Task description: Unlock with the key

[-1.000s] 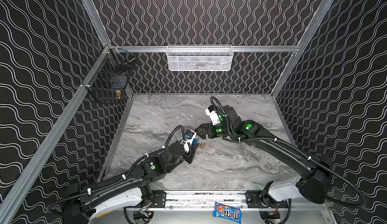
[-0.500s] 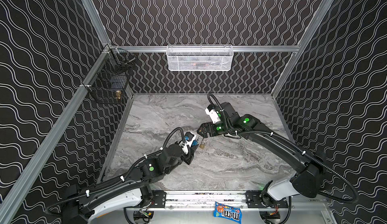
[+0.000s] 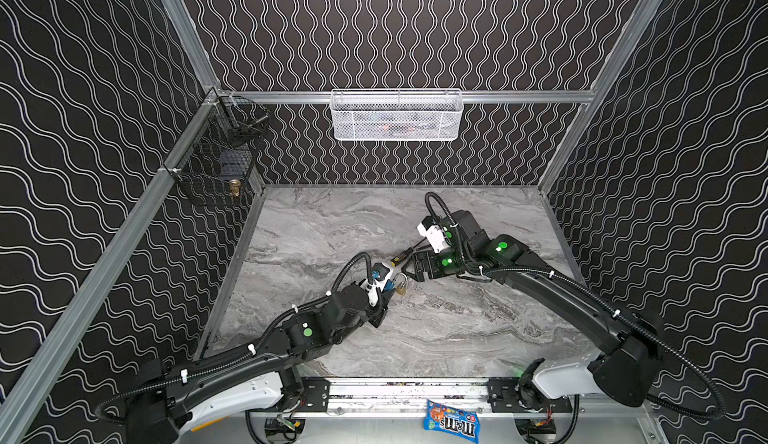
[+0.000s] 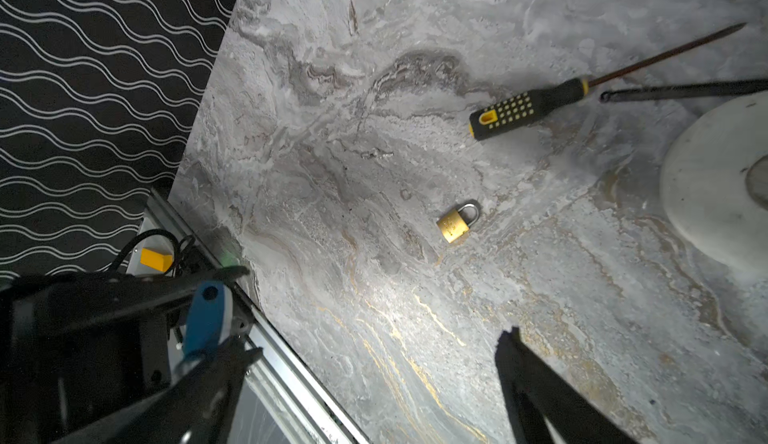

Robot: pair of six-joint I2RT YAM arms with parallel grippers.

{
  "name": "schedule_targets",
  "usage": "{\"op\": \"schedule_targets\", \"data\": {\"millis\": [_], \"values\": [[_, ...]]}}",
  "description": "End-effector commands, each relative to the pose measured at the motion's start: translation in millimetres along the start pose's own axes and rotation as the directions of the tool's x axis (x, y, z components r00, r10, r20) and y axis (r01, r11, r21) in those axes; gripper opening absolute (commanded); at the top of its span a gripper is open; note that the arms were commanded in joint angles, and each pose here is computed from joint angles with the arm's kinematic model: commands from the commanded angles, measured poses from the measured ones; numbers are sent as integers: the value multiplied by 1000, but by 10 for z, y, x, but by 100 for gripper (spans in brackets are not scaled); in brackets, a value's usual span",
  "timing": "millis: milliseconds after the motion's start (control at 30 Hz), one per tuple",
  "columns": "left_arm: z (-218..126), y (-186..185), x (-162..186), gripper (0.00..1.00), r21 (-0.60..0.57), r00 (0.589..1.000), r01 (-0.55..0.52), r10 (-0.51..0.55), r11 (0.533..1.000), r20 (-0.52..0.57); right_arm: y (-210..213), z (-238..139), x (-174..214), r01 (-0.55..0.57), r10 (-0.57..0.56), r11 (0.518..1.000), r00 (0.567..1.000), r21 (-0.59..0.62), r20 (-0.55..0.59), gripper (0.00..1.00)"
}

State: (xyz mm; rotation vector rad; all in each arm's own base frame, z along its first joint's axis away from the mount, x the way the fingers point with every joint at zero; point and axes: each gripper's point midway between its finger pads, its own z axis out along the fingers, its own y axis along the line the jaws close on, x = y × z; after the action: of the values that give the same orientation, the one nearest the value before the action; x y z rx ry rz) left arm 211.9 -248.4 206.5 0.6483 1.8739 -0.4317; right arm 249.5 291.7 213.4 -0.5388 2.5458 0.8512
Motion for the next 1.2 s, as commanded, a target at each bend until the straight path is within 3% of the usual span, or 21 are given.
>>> {"op": "schedule_targets", "data": {"millis": [0, 200, 567, 733, 833, 967, 1167], "values": [[-9, -21, -192, 0, 14, 995, 41, -42, 999, 86, -88, 34, 24, -11, 11, 1000, 1000, 2, -8, 95], [3, 15, -179, 0, -12, 997, 38, -37, 999, 63, 79, 62, 72, -7, 2, 993, 999, -120, -37, 95], [25, 106, -67, 0, -68, 998, 54, -53, 996, 21, 135, 3, 87, -27, 27, 984, 1000, -176, -6, 96], [-4, 264, 154, 0, -164, 992, 96, -109, 982, -68, -131, 62, 122, -57, 57, 997, 998, -43, -8, 96], [-83, 405, 494, 0, -267, 962, 127, -184, 955, -202, -225, 76, 135, -67, 67, 998, 998, -11, 13, 96], [-198, 473, 984, 0, -359, 885, 146, -284, 922, -370, -384, 185, 195, -94, 93, 995, 995, 40, 27, 96], [-214, 425, 1503, 0, -397, 781, 134, -344, 908, -522, -481, 305, 264, -130, 128, 990, 991, 54, 27, 96]]}}
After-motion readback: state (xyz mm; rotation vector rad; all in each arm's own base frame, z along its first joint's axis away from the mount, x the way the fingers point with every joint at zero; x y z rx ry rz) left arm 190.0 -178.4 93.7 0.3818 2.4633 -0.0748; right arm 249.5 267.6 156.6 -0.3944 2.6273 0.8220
